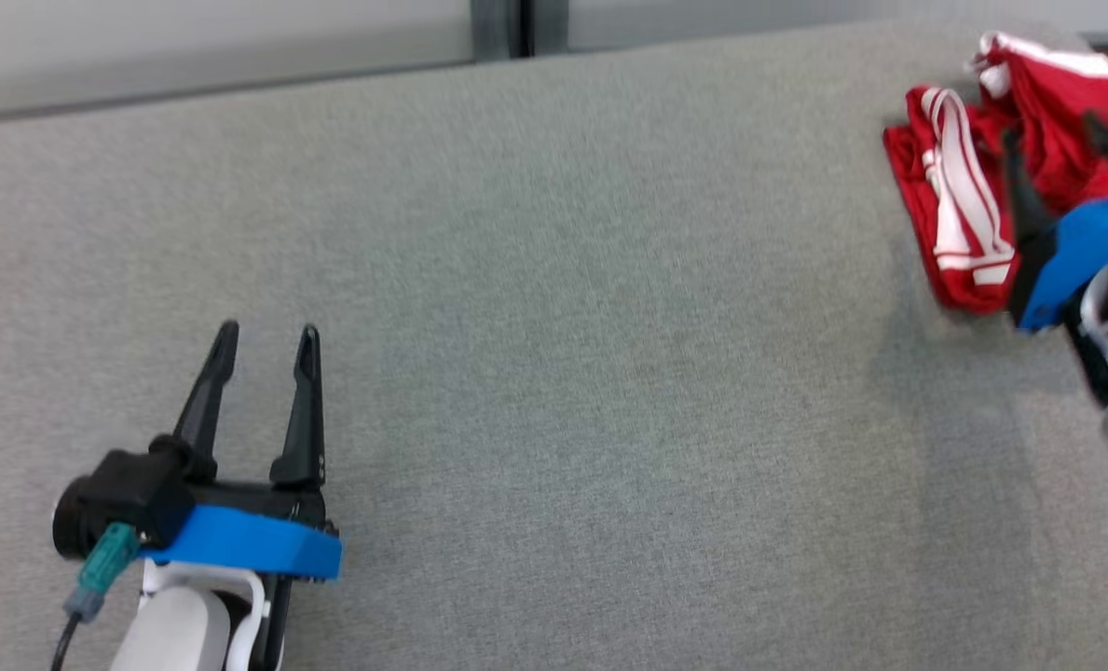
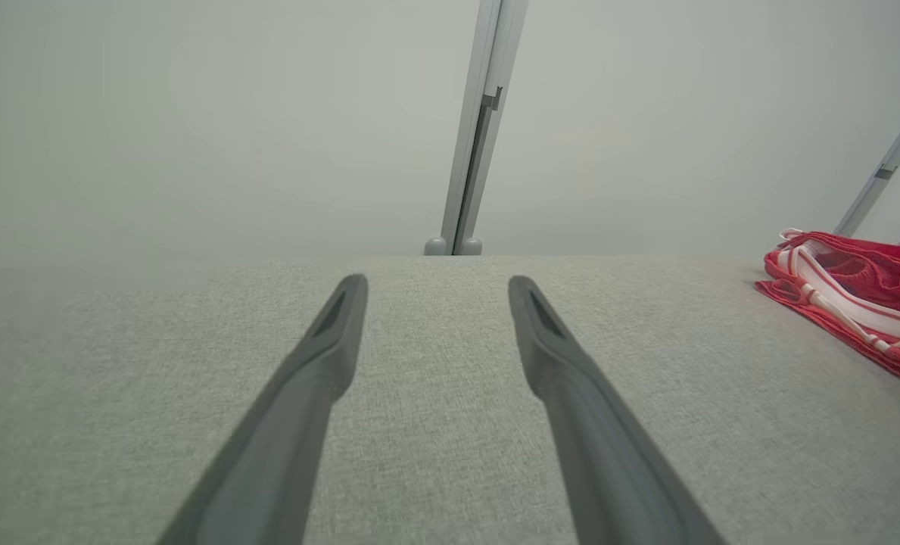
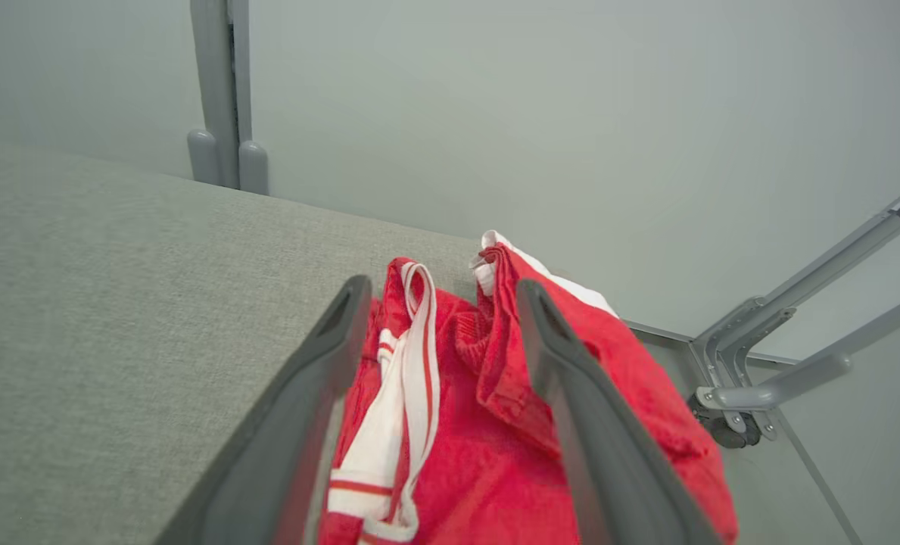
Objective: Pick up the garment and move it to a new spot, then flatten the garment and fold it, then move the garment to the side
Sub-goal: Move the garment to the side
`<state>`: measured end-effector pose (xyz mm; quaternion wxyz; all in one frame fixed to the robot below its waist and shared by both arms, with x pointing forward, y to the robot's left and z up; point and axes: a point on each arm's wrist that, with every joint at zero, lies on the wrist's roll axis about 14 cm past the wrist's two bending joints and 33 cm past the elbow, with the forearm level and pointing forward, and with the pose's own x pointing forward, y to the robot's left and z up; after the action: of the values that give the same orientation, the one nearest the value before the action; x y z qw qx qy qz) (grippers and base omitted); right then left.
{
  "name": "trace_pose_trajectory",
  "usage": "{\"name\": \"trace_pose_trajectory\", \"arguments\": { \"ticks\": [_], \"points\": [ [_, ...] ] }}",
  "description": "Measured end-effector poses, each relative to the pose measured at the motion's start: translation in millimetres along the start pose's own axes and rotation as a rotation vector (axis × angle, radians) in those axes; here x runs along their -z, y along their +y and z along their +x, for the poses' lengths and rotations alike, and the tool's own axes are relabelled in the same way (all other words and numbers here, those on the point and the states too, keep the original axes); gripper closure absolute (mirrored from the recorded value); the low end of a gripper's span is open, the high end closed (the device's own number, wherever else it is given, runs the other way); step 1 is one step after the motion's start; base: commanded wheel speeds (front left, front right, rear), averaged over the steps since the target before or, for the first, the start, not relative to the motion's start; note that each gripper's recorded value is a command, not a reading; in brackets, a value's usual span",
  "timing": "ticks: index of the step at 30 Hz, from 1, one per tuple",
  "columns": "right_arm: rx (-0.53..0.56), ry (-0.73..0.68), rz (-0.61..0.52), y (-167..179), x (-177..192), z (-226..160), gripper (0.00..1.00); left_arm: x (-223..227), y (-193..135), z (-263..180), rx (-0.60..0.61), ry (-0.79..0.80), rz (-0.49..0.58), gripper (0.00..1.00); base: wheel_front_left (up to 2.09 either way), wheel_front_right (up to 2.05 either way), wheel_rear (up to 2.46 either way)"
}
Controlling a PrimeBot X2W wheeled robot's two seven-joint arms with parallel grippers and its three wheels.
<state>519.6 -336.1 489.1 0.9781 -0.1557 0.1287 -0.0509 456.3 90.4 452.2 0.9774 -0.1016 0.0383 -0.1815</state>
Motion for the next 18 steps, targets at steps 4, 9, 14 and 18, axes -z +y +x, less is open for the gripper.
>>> {"name": "trace_pose_trajectory", "arguments": {
  "ticks": [4,9,14,18],
  "points": [
    [-0.074,-0.077,0.068,34,-6,-28,0.00,-10,2,-26,-0.044,-0.016,-0.002,0.00,0.00,0.00,0.00],
    [-0.114,-0.178,0.166,53,-15,-66,0.00,-22,7,-55,-0.090,-0.041,0.010,0.00,0.00,0.00,0.00],
    [-0.117,-0.269,0.250,61,-24,-99,0.00,-33,15,-77,-0.137,-0.071,0.016,0.00,0.00,0.00,0.00],
    [-0.130,-0.304,0.289,75,-29,-121,0.00,-36,24,-92,-0.179,-0.084,0.015,0.00,0.00,0.00,0.00]
  ]
}}
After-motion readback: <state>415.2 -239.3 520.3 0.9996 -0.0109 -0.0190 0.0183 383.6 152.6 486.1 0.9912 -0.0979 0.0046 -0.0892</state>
